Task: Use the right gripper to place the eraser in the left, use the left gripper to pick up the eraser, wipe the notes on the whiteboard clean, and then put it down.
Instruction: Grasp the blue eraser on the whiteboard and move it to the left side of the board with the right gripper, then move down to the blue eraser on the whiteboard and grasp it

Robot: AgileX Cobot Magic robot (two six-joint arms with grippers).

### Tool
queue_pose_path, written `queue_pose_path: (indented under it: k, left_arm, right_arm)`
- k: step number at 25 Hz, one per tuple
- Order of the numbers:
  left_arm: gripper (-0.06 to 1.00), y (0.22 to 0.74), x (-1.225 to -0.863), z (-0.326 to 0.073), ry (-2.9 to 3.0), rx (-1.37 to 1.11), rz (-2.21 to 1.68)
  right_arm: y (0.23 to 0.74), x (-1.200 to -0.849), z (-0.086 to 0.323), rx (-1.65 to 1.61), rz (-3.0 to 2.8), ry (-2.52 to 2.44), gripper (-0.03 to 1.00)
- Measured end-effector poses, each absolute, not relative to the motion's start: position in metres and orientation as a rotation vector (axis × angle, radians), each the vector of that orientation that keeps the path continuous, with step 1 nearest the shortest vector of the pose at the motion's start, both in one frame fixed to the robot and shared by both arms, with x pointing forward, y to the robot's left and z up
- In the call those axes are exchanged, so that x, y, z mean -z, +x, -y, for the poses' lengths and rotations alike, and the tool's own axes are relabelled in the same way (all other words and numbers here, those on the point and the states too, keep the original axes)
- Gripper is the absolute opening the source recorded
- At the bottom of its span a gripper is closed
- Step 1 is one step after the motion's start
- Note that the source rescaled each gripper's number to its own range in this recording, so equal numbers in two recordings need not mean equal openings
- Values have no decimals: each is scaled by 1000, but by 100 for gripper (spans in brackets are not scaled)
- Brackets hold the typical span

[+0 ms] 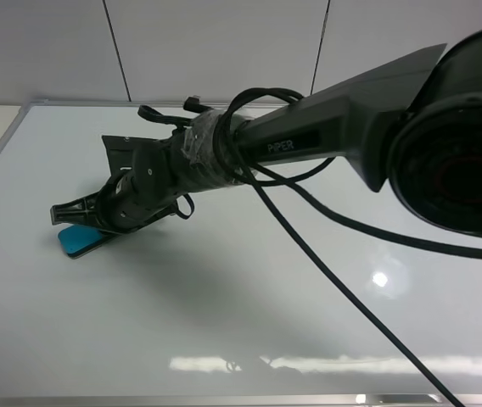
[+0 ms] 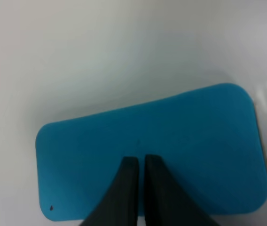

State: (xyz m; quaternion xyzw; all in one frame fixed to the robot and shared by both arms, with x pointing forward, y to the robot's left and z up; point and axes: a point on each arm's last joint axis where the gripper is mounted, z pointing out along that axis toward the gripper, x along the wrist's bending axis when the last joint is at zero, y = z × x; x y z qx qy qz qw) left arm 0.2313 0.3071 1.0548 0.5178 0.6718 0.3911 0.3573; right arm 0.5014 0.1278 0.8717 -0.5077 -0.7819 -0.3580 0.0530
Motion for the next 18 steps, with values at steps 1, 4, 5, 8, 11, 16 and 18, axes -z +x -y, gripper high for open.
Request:
queue_pose_path:
  k: [1, 4, 5, 8, 11, 16, 18]
  left_arm:
    - [100, 231, -1055, -307, 1337, -1010, -1734]
    - [100, 231, -1055, -307, 1337, -1010, -1734]
    - [100, 231, -1055, -307, 1337, -1010, -1734]
    - [100, 231, -1055, -307, 1337, -1010, -1734]
    - [100, 231, -1055, -307, 1337, -1010, -1734]
    - [100, 231, -1055, -307, 1337, -1010, -1734]
    - [100, 231, -1055, -307, 1337, -1010, -1734]
  right_arm:
    - [502, -872, -131, 1093, 2364, -1543, 0]
    - [502, -876, -134, 1086, 2372, -1526, 0]
    - [501, -878, -133, 1085, 2387, -1512, 0]
    - [498, -893, -129, 1032, 2483, -1431, 0]
    - [506, -930, -118, 1093, 2560, -1367, 0]
    - [529, -991, -78, 1250, 2601, -1396, 0]
    - [537, -1000, -53, 1260, 2593, -1459, 0]
